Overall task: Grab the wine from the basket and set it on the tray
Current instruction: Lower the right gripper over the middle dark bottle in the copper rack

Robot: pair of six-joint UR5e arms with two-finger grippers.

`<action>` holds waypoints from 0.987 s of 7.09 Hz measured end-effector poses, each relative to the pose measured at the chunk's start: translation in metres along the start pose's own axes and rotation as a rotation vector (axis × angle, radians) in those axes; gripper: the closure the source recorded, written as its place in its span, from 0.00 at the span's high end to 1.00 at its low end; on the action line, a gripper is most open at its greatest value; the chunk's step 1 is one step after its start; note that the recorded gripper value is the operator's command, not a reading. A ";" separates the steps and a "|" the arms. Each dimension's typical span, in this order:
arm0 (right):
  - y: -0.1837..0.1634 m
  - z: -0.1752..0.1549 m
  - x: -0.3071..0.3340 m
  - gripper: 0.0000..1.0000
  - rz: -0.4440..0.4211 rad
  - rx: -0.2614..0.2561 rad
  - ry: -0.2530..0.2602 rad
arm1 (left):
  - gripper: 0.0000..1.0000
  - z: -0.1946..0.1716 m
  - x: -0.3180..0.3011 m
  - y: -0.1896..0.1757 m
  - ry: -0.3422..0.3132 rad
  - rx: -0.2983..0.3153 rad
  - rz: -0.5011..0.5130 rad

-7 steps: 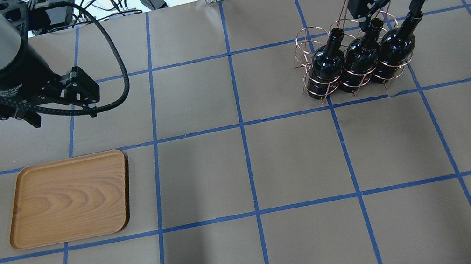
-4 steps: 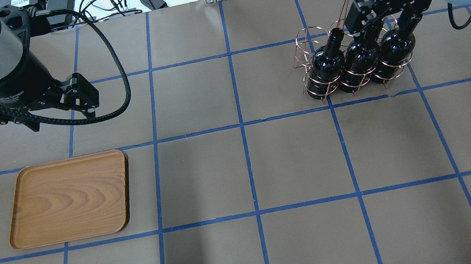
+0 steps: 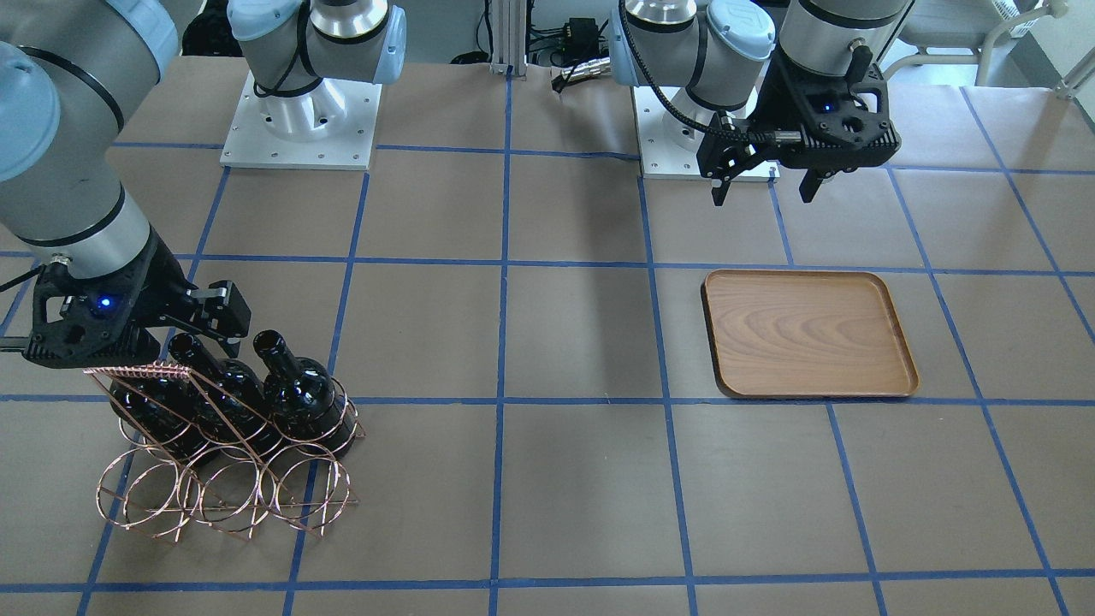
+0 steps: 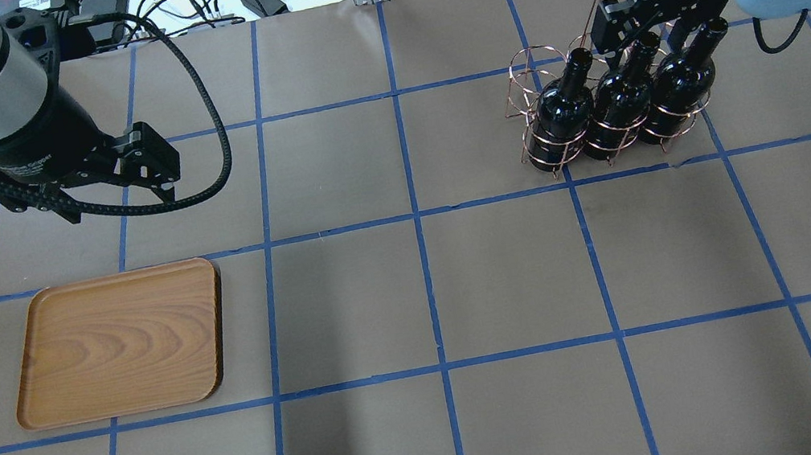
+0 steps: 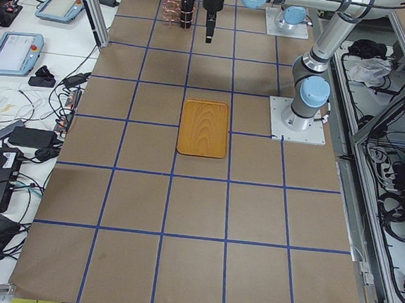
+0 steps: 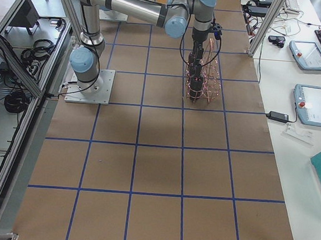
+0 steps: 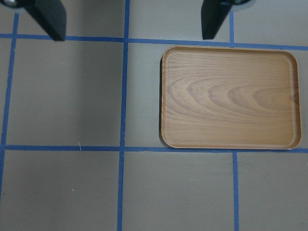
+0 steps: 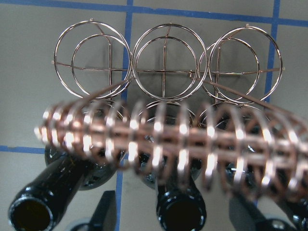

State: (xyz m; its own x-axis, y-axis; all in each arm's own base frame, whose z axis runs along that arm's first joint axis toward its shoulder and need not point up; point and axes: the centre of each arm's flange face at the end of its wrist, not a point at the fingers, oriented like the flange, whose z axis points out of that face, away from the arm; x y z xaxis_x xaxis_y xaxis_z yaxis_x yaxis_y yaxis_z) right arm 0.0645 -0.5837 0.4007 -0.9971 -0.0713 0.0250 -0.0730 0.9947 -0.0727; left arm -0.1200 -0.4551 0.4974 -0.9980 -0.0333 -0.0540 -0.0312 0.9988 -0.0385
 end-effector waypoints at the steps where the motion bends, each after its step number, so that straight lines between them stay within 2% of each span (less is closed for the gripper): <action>1: -0.004 0.002 0.001 0.51 0.008 0.012 0.002 | 1.00 0.001 0.002 0.000 0.010 -0.001 0.001; 3: -0.005 0.004 0.001 0.40 0.013 0.015 0.004 | 1.00 0.001 0.002 0.001 0.011 -0.004 0.010; 6: -0.002 0.010 0.000 0.40 0.010 -0.006 0.002 | 1.00 0.001 0.001 0.002 0.007 -0.006 0.012; 7: -0.002 0.010 -0.001 0.35 0.009 -0.007 0.001 | 1.00 0.001 0.001 0.002 0.007 -0.007 0.012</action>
State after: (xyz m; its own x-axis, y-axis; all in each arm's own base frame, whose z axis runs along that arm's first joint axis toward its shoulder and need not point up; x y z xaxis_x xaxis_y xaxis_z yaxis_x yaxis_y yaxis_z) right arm 0.0653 -0.5864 0.3905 -0.9978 -0.0620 0.0249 -0.0635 0.9958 -0.0656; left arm -0.1208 -0.4533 0.4961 -0.9987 -0.0210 -0.0470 -0.0196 0.9993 -0.0312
